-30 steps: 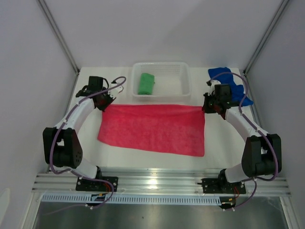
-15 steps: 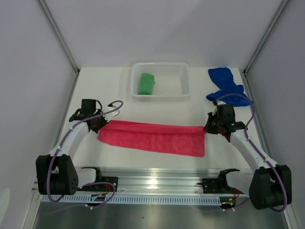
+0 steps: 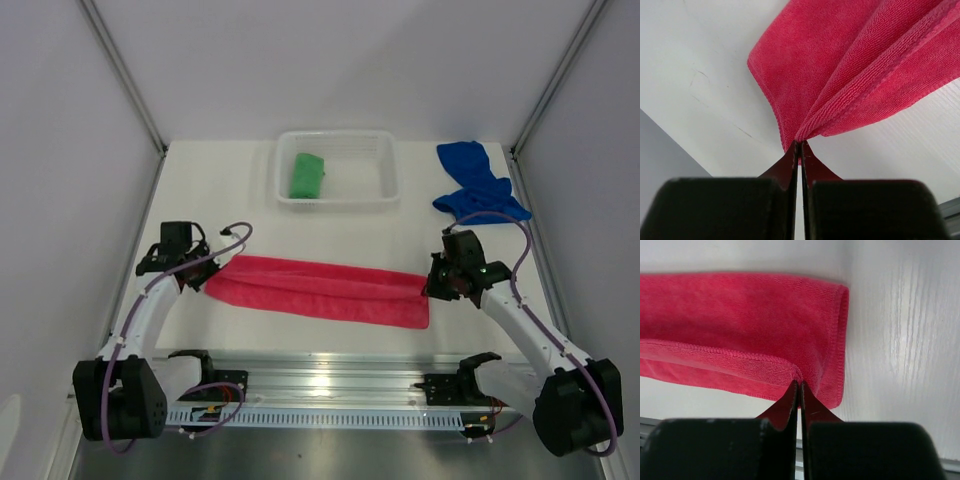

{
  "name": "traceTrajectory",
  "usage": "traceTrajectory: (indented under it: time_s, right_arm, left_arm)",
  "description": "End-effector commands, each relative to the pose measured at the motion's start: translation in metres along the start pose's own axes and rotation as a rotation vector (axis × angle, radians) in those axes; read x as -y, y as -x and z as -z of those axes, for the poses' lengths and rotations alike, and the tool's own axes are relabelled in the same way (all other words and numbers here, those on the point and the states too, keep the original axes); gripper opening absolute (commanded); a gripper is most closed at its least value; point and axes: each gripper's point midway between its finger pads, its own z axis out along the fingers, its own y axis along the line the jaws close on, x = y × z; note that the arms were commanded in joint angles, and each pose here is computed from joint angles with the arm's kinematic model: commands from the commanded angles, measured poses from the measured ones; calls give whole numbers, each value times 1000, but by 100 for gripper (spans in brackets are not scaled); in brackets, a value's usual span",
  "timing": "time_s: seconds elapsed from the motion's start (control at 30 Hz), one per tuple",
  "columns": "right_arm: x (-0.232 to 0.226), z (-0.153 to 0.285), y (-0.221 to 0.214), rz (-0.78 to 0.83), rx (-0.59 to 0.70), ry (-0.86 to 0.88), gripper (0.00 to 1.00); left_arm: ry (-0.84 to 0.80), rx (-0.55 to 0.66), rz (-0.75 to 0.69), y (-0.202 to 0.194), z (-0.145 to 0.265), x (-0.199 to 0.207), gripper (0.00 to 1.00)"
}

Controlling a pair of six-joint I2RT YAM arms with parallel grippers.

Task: Roll the towels
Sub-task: Fold the towel

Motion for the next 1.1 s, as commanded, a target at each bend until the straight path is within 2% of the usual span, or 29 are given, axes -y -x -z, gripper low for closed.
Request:
traceTrajectory:
  time_s: [0.0,0.23,0.37,0.57,0.83,0.93,1.07]
  right_arm:
    - [0,3,-5,-28,-65,-40,0]
    - [12,10,-6,1,-127,-97,0]
    - [11,9,-15,61,-239,-65,0]
    - [14,-2,-36,53,-394,-43,1]
    - [18,-4,-36,38,-408,-61,9]
    - [17,-3,-38,42,-418,-55,16]
    - [13,5,-42,59,-456,-28,41]
  left_arm:
    - [-49,-3,-15,-9,-4,13,1]
    - [-97,-35,-20,-24,-17,27,1]
    - [-115,-39,-20,-28,-21,29,1]
    - [-149,-59,-25,-33,-29,34,1]
    - [-174,-78,-31,-39,-32,40,1]
    - [-191,-87,-41,-42,-33,44,1]
    - [-207,-81,-63,-44,-33,50,12]
